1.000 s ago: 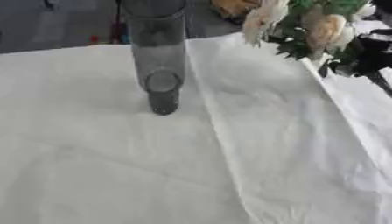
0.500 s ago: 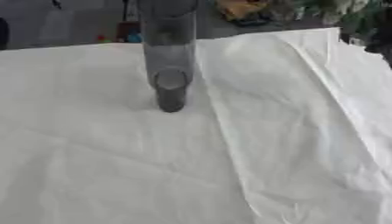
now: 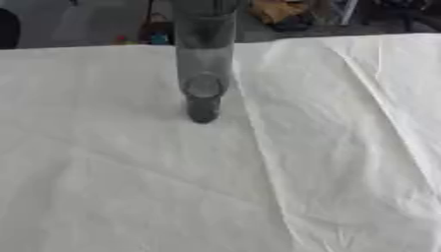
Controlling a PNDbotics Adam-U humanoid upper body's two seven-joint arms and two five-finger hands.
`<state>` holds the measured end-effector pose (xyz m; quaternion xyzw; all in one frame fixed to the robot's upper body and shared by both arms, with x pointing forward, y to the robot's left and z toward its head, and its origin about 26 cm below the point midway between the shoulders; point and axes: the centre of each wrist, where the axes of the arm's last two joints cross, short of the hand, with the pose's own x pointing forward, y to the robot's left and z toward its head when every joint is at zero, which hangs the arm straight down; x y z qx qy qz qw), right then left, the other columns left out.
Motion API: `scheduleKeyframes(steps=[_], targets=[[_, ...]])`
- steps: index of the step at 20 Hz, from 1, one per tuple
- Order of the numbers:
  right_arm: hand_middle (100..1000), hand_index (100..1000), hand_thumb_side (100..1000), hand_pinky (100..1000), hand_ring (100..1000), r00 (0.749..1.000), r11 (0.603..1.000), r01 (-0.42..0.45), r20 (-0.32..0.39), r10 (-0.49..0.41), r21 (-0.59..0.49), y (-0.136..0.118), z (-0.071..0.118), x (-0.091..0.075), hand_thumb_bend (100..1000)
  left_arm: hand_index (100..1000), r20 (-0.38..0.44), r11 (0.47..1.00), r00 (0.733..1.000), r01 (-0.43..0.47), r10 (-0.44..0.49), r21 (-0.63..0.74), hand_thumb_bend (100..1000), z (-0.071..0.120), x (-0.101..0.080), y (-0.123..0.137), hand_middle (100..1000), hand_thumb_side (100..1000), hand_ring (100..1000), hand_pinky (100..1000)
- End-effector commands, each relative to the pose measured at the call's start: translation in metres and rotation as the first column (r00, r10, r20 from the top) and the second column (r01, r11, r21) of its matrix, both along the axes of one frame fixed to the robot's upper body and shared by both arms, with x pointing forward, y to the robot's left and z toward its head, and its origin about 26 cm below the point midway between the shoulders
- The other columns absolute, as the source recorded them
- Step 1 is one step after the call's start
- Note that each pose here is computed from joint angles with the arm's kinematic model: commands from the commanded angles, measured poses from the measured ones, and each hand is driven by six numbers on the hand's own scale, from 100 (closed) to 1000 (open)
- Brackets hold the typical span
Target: Arrange flowers into the vase.
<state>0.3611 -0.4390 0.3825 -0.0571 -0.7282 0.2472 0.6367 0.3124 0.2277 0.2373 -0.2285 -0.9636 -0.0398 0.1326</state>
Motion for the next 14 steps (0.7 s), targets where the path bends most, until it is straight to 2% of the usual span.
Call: scheduleKeyframes(steps=[1, 6, 14], targets=[[100, 100, 100, 100, 100, 0.998, 0.999, -0.017, 0.056, 0.015, 0.042, 0.000, 0.031, -0.016, 100, 857, 0.023, 1.000, 1.000, -0.005, 0.004, 0.019, 124, 0.007, -0.002, 0.004, 717, 868, 677, 764], [100, 100, 100, 100, 100, 0.992, 0.985, -0.093, 0.099, 0.079, 0.148, 0.010, 0.051, -0.023, 100, 857, 0.023, 1.000, 1.000, -0.003, 0.002, 0.027, 123, 0.007, -0.003, 0.004, 717, 868, 676, 764], [100, 100, 100, 100, 100, 0.971, 0.947, -0.203, 0.173, 0.162, 0.251, 0.029, 0.073, -0.030, 100, 857, 0.026, 0.999, 1.000, 0.002, -0.003, 0.045, 121, 0.007, -0.003, 0.003, 717, 869, 677, 764]])
